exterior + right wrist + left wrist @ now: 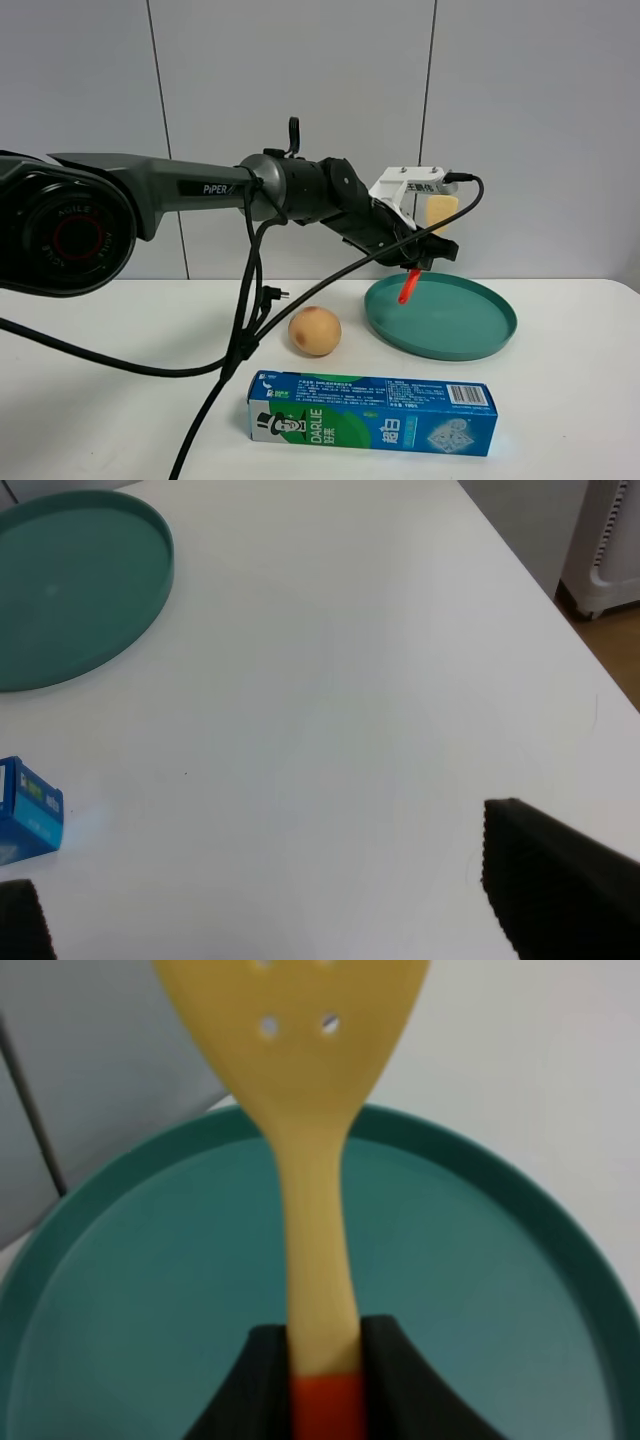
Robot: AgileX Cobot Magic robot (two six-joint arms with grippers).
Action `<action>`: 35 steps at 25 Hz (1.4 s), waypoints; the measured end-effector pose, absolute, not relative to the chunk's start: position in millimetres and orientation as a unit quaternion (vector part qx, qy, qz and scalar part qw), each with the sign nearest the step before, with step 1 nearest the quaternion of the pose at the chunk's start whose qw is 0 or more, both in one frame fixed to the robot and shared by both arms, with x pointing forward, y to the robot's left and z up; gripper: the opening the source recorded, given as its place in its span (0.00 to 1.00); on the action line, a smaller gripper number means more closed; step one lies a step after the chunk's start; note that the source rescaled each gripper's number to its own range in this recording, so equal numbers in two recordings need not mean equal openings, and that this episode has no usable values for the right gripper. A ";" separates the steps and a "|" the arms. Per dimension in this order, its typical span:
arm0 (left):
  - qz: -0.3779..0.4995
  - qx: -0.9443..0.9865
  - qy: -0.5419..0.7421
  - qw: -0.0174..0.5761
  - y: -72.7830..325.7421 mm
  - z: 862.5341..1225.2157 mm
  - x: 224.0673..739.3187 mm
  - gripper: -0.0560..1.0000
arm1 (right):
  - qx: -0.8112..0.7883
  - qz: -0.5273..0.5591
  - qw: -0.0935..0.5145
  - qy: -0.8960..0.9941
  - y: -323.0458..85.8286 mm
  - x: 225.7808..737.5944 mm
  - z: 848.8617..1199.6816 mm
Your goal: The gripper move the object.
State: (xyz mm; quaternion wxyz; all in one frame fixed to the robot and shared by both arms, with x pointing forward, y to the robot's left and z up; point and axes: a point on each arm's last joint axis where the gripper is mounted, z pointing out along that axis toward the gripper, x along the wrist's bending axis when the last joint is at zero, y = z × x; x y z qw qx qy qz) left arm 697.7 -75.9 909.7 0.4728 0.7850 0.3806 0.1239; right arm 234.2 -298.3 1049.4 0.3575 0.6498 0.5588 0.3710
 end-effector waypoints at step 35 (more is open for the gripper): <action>0.232 0.881 0.325 0.255 45.2 1135.7 644.5 0.97 | 0.650 0.371 0.358 0.559 -298.3 234.2 1049.4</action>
